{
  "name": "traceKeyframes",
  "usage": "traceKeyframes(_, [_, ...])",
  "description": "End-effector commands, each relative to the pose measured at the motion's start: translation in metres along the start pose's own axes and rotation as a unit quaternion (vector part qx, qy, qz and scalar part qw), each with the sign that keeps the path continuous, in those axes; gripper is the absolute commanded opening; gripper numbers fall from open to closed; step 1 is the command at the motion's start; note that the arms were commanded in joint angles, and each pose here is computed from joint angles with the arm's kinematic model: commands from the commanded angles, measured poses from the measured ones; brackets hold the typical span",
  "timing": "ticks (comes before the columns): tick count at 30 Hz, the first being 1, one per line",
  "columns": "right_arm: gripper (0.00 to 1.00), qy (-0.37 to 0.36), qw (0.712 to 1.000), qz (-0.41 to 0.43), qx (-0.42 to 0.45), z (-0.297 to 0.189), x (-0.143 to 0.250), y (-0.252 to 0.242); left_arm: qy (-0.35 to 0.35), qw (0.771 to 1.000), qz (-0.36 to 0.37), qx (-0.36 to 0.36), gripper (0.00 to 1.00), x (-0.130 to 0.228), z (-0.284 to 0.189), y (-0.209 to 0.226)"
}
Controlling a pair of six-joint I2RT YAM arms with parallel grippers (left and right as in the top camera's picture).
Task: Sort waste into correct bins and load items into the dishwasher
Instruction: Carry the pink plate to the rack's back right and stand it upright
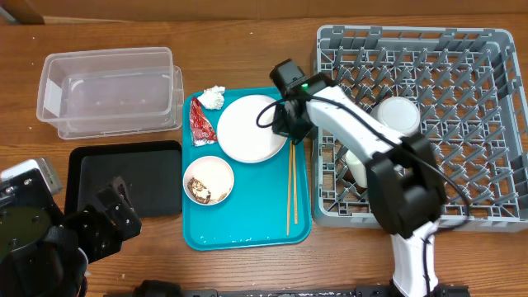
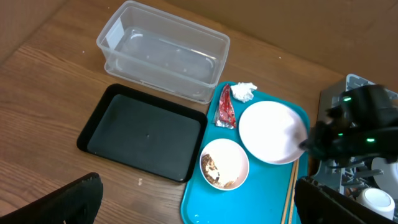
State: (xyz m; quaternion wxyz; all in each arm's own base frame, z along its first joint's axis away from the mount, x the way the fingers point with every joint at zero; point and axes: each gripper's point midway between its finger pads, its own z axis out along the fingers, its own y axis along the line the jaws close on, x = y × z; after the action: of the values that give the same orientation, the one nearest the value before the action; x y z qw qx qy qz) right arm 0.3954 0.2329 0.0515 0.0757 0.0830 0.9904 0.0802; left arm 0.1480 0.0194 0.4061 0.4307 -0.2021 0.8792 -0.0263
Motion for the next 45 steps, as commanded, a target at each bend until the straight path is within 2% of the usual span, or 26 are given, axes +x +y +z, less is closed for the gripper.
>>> traceKeyframes(1, [0.04, -0.109, 0.993, -0.039, -0.023, -0.086, -0.029, 0.003, -0.006, 1.0, -0.008, -0.01, 1.0, -0.003, 0.0, 0.003])
traceKeyframes(7, [0.04, -0.253, 0.967, -0.015, 0.019, -0.19, -0.051, -0.034, -0.006, 1.0, -0.008, -0.01, 1.0, -0.003, 0.0, 0.003])
traceKeyframes(10, [0.04, -0.327, 0.94, 0.029, 0.097, -0.239, -0.058, -0.082, -0.006, 1.0, -0.008, -0.01, 1.0, -0.003, 0.0, 0.003])
traceKeyframes(14, [0.04, -0.393, 0.88, 0.093, 0.25, -0.288, -0.06, -0.158, -0.006, 1.0, -0.008, -0.01, 1.0, -0.003, 0.0, 0.003])
traceKeyframes(18, [0.04, -0.412, 0.814, 0.171, 0.372, -0.316, -0.049, -0.226, -0.006, 1.0, -0.008, -0.01, 1.0, -0.003, 0.0, 0.003])
traceKeyframes(25, [0.04, -0.395, 0.776, 0.262, 0.415, -0.311, -0.048, -0.296, -0.006, 1.0, -0.008, -0.01, 1.0, -0.003, 0.0, 0.003])
traceKeyframes(32, [0.04, -0.374, 0.768, 0.266, 0.446, -0.278, -0.045, -0.32, -0.006, 1.0, -0.008, -0.01, 1.0, -0.003, 0.0, 0.003])
traceKeyframes(37, [0.04, -0.391, 0.713, 0.257, 0.521, -0.273, -0.04, -0.341, -0.006, 1.0, -0.008, -0.01, 1.0, -0.003, 0.0, 0.003])
traceKeyframes(45, [0.04, -0.33, 0.748, 0.267, 0.511, -0.227, -0.042, -0.363, -0.006, 1.0, -0.008, -0.01, 1.0, -0.003, 0.0, 0.003])
